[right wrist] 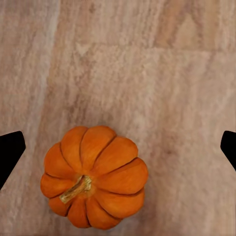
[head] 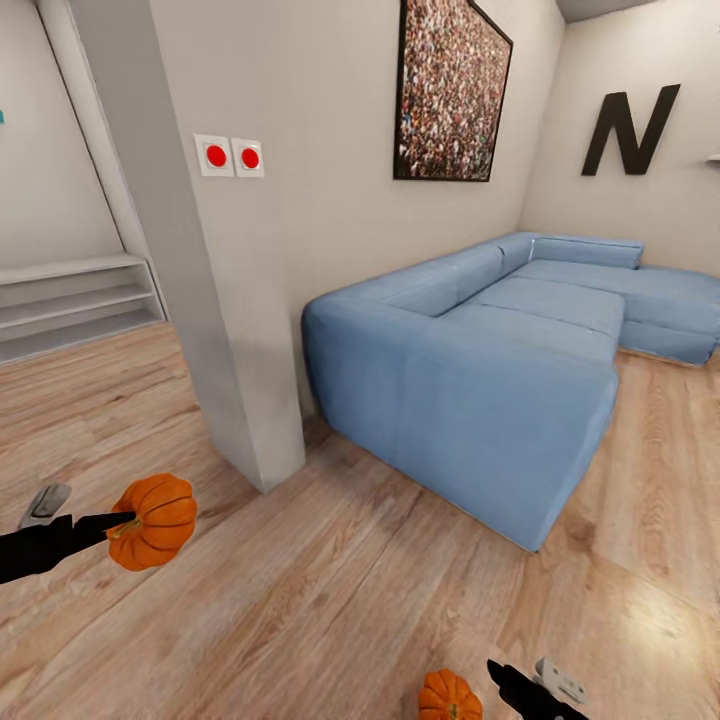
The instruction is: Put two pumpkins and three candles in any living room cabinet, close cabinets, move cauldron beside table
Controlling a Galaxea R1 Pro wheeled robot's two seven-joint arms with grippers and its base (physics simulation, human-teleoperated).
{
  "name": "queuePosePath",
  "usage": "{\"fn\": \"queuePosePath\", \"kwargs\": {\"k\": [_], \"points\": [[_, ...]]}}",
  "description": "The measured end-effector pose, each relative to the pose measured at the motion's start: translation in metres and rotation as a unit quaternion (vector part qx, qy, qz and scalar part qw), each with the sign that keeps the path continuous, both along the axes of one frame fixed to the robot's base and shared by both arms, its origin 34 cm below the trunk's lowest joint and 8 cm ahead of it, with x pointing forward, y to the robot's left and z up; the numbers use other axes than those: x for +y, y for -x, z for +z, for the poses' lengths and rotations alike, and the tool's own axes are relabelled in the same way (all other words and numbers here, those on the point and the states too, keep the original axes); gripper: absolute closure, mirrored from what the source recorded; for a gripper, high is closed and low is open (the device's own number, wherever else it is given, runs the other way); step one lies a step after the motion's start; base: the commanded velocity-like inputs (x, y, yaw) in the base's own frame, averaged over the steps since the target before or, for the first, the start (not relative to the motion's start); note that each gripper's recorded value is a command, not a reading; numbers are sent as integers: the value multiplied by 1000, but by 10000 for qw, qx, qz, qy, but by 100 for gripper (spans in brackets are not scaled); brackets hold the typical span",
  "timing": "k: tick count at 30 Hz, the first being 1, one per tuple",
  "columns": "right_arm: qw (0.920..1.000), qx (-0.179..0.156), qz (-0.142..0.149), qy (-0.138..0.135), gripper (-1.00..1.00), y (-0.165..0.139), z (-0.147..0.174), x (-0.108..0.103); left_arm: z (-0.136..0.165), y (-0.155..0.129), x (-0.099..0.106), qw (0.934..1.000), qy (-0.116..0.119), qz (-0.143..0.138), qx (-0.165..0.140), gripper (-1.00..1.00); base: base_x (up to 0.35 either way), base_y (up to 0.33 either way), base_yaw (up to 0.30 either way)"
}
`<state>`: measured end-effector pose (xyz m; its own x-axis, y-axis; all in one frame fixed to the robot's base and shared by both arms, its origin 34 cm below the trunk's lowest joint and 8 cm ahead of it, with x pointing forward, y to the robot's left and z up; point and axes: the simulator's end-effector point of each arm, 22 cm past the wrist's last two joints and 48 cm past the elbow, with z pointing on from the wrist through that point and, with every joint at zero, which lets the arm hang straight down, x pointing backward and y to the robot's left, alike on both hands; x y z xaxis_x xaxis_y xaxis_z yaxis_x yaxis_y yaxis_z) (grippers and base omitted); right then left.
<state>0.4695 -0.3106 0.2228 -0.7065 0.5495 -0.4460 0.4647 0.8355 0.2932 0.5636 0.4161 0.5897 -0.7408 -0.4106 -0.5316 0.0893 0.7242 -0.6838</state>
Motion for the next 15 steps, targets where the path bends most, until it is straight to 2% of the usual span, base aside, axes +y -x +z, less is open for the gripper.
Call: {"fn": "queuePosePath", "kwargs": {"k": [5, 11, 15], "points": [[9992, -210, 186, -271, -100, -7, 5, 14, 0, 0, 0, 10000, 9, 1, -1, 100, -3, -5, 0], [9978, -491, 268, -366, -100, -13, 0, 20, -13, 4, 1, 10000, 6, 9, -7, 100, 0, 0, 0], [9947, -711, 423, -604, -100, -18, 1, 31, -21, 3, 1, 10000, 7, 10, 49, 100, 0, 0, 0]]}}
